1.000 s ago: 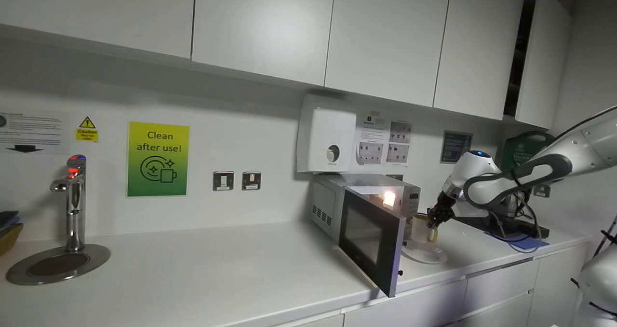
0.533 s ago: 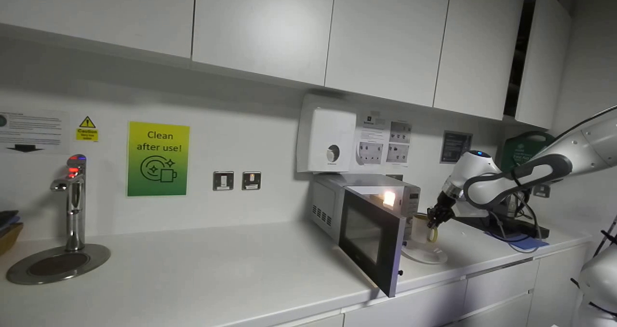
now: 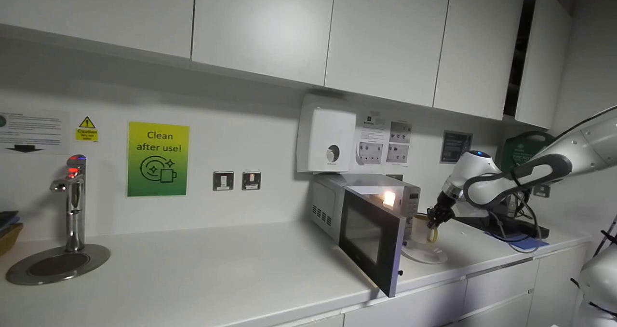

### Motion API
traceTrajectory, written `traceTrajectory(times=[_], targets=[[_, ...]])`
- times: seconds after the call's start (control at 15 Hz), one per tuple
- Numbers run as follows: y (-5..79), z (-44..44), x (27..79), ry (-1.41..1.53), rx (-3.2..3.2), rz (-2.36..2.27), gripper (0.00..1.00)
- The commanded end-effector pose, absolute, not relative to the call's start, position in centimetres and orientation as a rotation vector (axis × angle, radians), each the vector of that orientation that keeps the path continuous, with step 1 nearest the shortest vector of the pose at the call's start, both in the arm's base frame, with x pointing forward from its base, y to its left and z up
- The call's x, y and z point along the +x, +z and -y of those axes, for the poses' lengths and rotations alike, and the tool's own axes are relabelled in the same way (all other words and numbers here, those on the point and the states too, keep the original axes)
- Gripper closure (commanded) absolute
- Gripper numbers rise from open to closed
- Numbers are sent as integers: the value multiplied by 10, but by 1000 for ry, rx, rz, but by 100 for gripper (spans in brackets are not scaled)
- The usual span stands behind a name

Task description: Move the mug to the microwave

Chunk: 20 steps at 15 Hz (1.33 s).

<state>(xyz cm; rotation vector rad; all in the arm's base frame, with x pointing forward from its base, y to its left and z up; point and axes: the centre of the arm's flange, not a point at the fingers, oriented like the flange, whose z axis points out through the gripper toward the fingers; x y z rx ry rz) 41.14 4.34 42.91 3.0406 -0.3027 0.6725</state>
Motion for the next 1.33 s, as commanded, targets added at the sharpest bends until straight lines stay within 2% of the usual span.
traceTrajectory(times=[0.0, 1.27], targets=[[430, -47, 417, 678, 3031, 294, 96], [417, -90, 483, 760, 3045, 127, 96]])
